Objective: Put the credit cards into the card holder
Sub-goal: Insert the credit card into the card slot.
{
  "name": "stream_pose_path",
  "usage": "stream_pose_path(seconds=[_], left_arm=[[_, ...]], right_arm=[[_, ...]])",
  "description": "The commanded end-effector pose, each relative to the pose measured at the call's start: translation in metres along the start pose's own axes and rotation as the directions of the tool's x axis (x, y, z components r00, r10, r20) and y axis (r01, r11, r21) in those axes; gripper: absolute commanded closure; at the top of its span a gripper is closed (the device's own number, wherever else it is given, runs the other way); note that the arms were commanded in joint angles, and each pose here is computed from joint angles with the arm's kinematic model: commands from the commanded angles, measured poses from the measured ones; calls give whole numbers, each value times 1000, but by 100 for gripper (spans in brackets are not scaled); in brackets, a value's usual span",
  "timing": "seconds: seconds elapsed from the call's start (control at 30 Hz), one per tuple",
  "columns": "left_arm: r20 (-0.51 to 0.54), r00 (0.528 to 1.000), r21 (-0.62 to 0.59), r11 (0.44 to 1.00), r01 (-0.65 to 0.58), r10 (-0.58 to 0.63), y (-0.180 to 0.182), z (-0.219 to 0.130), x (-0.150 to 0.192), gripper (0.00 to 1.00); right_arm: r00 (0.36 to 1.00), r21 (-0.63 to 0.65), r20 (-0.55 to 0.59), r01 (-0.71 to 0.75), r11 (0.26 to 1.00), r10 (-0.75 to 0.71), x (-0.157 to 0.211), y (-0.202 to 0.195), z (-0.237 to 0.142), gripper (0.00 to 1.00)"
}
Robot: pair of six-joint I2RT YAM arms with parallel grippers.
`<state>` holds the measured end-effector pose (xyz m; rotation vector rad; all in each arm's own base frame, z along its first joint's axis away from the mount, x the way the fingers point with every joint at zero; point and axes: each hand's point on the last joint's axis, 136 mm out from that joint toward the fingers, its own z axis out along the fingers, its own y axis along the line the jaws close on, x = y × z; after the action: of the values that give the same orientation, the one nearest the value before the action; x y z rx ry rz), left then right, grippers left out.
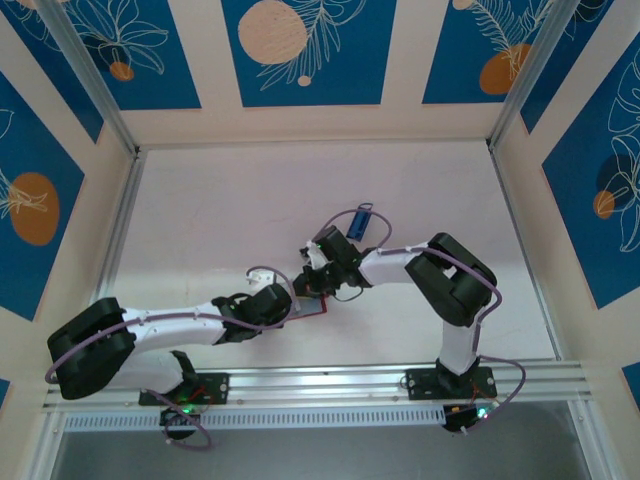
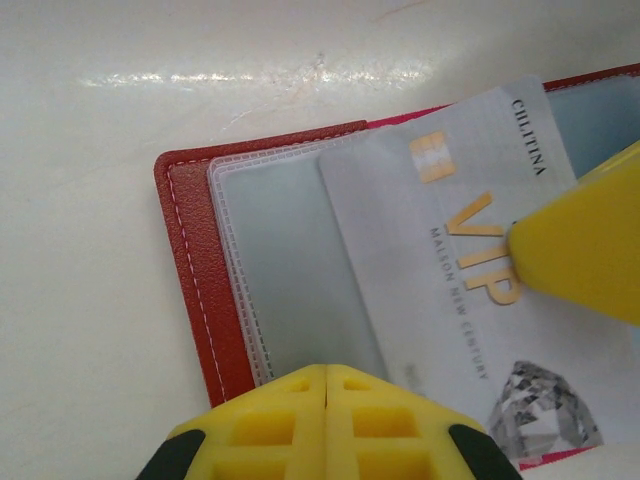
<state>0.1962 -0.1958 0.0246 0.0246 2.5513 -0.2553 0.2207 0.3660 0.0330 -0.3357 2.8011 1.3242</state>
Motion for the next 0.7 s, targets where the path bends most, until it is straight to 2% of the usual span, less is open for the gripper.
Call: stream_pose_path(seconds=[0.0,0.17,0.33,0.43,0.57,0.67], left_arm=[[-61,998,-105,994,-28,21,29,3,18,99],[-60,998,-97,995,-28,22,27,3,18,99],[-49,999,-93,996,-18,13,29,0,16,98],[-27,1000,-85,996,5,-8,31,-5,14,99],[2,1000,-37,999,3,-3,24,-12,6,97],[27,1000,51,999,6,-8,10,-17,-1,95]], right_arm=[[998,87,-6,-62,994,63,18,-22,12,100],[997,106,-31,-71,992,74,28,-22,22,98],[998,147,-15,-50,988,53,26,-22,5,78],[999,176,-27,-18,984,24,25,-17,-10,71],[999,196,-41,13,981,-5,23,-10,-26,68],[1000,209,-31,9,978,-3,16,-9,-33,70]])
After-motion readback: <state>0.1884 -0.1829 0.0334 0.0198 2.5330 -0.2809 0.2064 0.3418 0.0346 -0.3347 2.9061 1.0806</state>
